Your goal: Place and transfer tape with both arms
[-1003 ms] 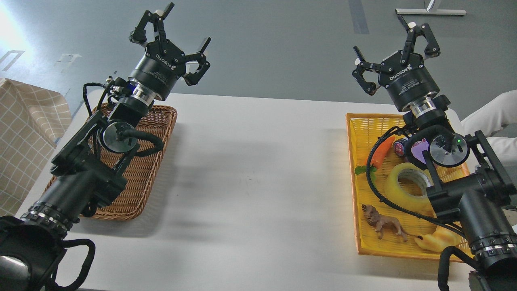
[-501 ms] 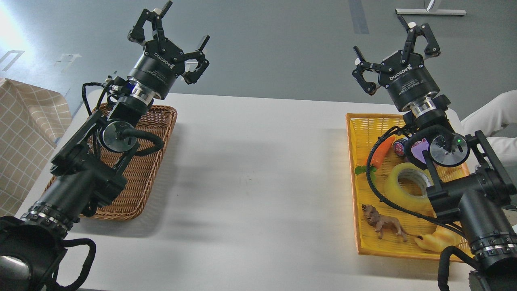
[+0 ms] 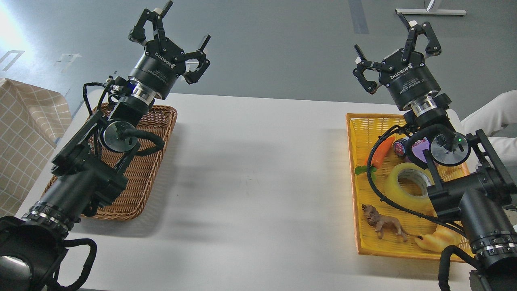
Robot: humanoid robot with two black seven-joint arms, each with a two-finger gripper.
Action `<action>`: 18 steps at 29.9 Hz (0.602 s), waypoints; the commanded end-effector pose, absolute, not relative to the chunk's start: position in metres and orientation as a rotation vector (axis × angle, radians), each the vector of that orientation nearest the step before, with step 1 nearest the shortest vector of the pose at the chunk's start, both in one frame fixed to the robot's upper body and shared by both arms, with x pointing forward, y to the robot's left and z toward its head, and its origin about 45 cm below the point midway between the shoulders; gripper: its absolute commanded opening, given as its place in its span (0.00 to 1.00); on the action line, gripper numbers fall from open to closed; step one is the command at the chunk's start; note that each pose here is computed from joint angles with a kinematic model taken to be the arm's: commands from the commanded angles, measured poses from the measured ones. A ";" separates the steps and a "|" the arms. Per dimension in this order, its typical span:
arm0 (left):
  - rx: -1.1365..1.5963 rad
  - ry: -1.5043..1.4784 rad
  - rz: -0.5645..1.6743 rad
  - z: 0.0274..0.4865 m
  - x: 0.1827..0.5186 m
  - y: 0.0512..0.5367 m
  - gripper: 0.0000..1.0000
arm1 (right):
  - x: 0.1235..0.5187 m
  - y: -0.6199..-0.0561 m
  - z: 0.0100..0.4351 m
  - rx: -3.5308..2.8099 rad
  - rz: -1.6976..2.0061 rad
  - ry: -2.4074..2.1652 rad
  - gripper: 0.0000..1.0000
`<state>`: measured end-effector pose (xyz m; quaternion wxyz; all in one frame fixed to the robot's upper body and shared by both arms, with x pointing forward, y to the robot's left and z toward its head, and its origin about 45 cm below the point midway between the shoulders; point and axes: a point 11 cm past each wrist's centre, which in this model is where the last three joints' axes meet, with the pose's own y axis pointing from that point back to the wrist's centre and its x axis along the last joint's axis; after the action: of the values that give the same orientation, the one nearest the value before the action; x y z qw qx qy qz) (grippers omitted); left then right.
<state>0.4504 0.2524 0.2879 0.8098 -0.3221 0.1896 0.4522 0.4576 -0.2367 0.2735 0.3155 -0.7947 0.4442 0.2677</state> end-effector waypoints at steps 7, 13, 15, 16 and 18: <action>-0.691 0.406 0.967 0.288 0.450 0.252 0.98 | 0.457 -0.239 0.271 -2.092 0.708 1.178 1.00; -0.691 0.407 0.967 0.288 0.450 0.252 0.98 | 0.457 -0.239 0.272 -2.098 0.704 1.179 1.00; -0.691 0.407 0.967 0.288 0.450 0.252 0.98 | 0.458 -0.236 0.271 -2.110 0.706 1.176 1.00; -0.692 0.404 0.967 0.289 0.450 0.253 0.98 | 0.458 -0.233 0.272 -2.120 0.706 1.171 1.00; -0.692 0.405 0.968 0.288 0.450 0.253 0.98 | 0.457 -0.228 0.271 -2.137 0.712 1.165 1.00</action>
<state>0.4502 0.2525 0.2882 0.8093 -0.3236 0.1899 0.4520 0.4572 -0.2341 0.2705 0.3050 -0.7991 0.4436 0.2678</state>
